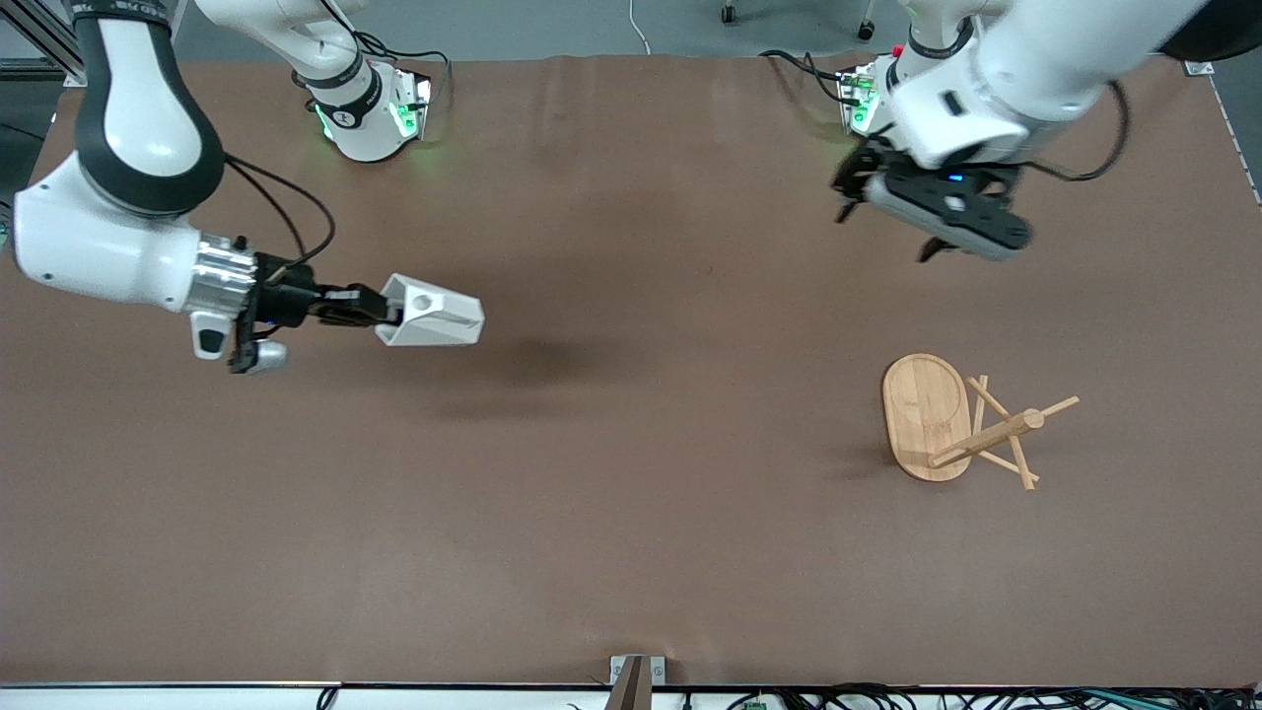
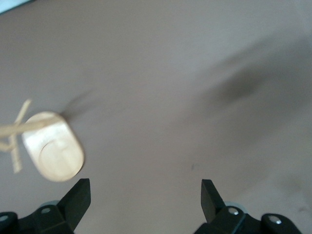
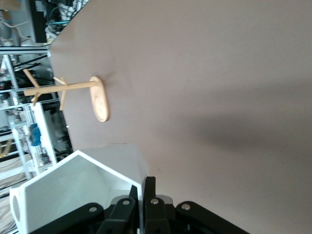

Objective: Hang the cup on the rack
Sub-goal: 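Lift the cup with the right gripper while the left gripper approaches, then grasp the cup rim with the left gripper beside the right gripper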

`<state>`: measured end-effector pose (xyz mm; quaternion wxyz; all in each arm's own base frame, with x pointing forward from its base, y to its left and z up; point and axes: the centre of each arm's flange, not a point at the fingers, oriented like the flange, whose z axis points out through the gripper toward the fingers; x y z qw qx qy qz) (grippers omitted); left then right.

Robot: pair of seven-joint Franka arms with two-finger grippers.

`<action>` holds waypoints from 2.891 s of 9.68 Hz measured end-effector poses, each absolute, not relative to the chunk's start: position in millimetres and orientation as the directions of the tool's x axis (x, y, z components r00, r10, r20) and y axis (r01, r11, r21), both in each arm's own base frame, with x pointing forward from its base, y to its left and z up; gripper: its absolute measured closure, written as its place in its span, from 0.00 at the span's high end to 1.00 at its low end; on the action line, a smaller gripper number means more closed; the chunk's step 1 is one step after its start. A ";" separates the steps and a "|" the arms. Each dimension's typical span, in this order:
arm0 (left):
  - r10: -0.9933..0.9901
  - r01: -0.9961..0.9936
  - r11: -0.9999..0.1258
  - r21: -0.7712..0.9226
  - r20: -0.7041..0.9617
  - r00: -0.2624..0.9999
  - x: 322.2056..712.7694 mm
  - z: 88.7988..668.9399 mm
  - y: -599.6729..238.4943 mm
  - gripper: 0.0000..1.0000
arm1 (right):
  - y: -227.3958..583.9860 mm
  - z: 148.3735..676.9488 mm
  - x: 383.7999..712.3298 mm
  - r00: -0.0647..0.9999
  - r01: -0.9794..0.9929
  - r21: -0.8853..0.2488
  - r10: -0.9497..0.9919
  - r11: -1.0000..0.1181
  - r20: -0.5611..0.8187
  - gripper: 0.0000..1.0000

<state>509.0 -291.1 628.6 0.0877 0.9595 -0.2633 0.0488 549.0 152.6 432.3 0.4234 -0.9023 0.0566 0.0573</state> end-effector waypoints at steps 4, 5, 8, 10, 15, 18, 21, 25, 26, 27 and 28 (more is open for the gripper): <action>-0.743 -0.784 -0.599 0.163 0.254 0.620 505.2 614.5 -365.7 1.00 | 224.5 406.6 517.7 0.985 -0.161 -0.868 -0.021 -0.469 -0.171 0.04; -0.790 -0.837 -0.523 0.158 0.277 0.547 509.9 610.6 -372.7 1.00 | 234.4 396.0 508.3 0.985 -0.159 -0.891 -0.013 -0.425 -0.169 0.04; -0.870 -0.927 -0.344 0.148 0.321 0.374 484.8 598.8 -427.1 1.00 | 279.0 386.1 485.6 0.986 -0.163 -0.948 -0.023 -0.274 -0.163 0.04; -0.885 -0.946 -0.289 0.147 0.336 0.323 461.7 595.0 -458.9 1.00 | 300.5 373.3 477.4 0.988 -0.156 -0.961 -0.035 -0.227 -0.152 0.04; -0.915 -0.968 -0.193 0.162 0.327 0.237 451.5 571.9 -481.4 1.00 | 309.6 358.0 474.0 0.989 -0.147 -0.965 -0.032 -0.216 -0.143 0.04; -0.929 -0.975 -0.157 0.155 0.312 0.199 455.4 556.7 -485.0 1.00 | 308.4 355.0 474.2 0.996 -0.091 -0.971 -0.023 -0.223 -0.088 0.04; -0.942 -0.981 -0.150 0.121 0.285 0.179 461.2 548.6 -482.9 1.00 | 312.0 353.0 470.1 0.999 -0.039 -0.974 -0.001 -0.224 -0.040 0.04; -0.946 -0.980 -0.144 0.137 0.271 0.177 470.3 532.1 -480.1 1.00 | 318.2 353.0 465.9 1.000 -0.018 -0.974 0.016 -0.225 -0.022 0.04; -0.949 -0.980 -0.140 0.144 0.262 0.174 469.4 525.9 -480.6 1.00 | 318.3 352.9 465.9 1.000 -0.015 -0.974 0.016 -0.225 -0.019 0.04; -0.953 -0.980 -0.132 0.150 0.253 0.167 467.9 519.8 -481.0 1.00 | 318.3 352.9 465.9 1.000 -0.013 -0.974 0.017 -0.225 -0.017 0.04; -0.956 -0.981 -0.122 0.153 0.247 0.157 467.0 514.8 -481.3 1.00 | 318.3 352.9 465.9 1.000 -0.012 -0.974 0.017 -0.225 -0.016 0.04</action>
